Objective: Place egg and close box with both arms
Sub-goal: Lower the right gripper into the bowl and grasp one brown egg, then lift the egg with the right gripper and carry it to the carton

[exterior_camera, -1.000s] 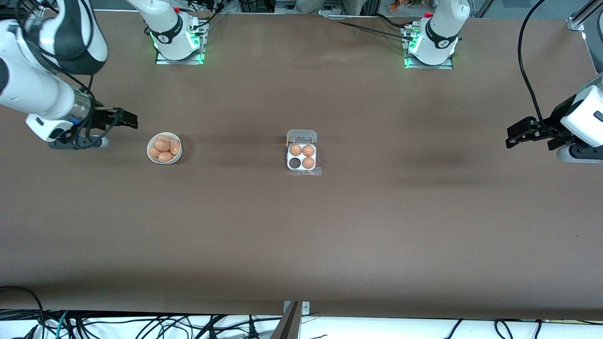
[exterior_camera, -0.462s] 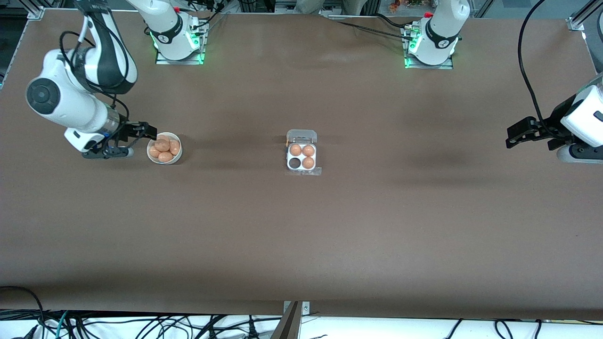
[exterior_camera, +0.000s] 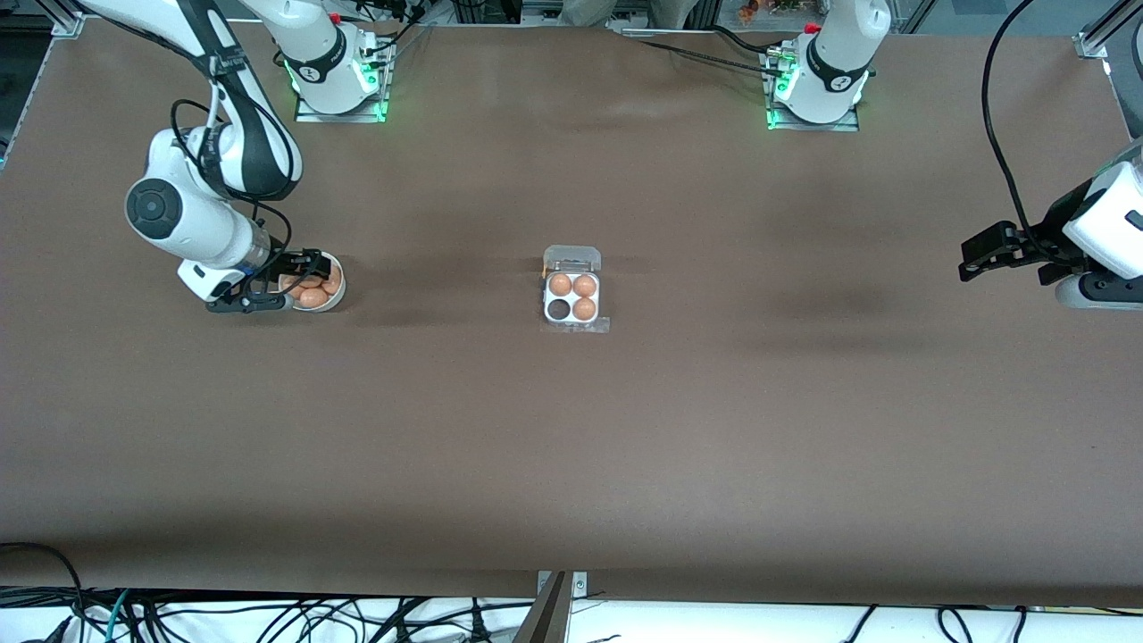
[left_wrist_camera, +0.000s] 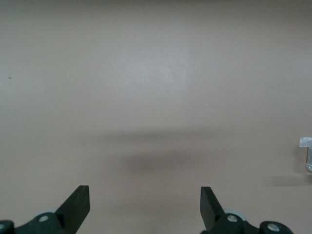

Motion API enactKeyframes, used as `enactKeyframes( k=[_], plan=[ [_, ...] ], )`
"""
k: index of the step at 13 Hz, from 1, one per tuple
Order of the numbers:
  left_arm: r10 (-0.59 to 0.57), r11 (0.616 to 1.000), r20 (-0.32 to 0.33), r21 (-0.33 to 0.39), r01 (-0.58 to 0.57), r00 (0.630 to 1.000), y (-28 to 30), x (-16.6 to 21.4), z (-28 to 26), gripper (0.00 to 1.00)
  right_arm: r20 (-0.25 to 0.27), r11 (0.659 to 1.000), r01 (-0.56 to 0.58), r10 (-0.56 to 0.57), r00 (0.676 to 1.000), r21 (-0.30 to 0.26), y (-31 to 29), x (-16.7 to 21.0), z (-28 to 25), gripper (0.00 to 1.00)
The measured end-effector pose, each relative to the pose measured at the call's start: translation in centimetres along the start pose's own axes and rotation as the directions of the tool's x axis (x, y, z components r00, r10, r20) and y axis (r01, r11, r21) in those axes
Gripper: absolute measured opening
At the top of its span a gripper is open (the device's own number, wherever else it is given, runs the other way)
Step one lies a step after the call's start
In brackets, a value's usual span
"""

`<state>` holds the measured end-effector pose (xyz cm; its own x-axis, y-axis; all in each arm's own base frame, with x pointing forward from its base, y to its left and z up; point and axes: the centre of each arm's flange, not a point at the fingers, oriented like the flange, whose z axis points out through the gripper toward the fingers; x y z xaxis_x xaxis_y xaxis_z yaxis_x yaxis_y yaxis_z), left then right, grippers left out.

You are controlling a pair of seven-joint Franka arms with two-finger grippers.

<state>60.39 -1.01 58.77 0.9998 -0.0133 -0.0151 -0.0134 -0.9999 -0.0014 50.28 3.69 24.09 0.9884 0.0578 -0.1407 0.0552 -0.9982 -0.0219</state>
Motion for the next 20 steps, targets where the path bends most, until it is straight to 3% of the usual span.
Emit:
enactKeyframes(
  k=[5,9,15,18,20],
  plan=[
    [0.000,1.000,-0.003,0.000,0.000,1.000,0.0,0.0,-0.1,1.00,0.001,1.000,0.000,0.000,1.000,0.000,0.0,-0.4,0.7,0.94],
    [0.000,1.000,-0.005,0.000,0.000,1.000,0.0,0.0,-0.2,1.00,-0.001,1.000,-0.001,0.001,1.000,0.000,0.1,-0.4,0.7,0.48],
    [0.000,1.000,-0.005,0.000,0.000,1.000,0.0,0.0,-0.2,1.00,-0.015,1.000,-0.001,0.001,1.000,-0.001,0.1,0.3,-0.9,0.48],
    [0.000,1.000,-0.005,0.000,0.000,1.000,0.0,0.0,-0.2,1.00,0.074,1.000,-0.001,0.001,0.997,-0.003,0.0,2.5,-9.5,0.48],
    [0.000,1.000,-0.004,0.000,0.000,1.000,0.0,0.0,-0.2,1.00,0.096,1.000,-0.006,0.007,0.995,-0.003,0.2,3.4,-17.5,0.48]
  ],
)
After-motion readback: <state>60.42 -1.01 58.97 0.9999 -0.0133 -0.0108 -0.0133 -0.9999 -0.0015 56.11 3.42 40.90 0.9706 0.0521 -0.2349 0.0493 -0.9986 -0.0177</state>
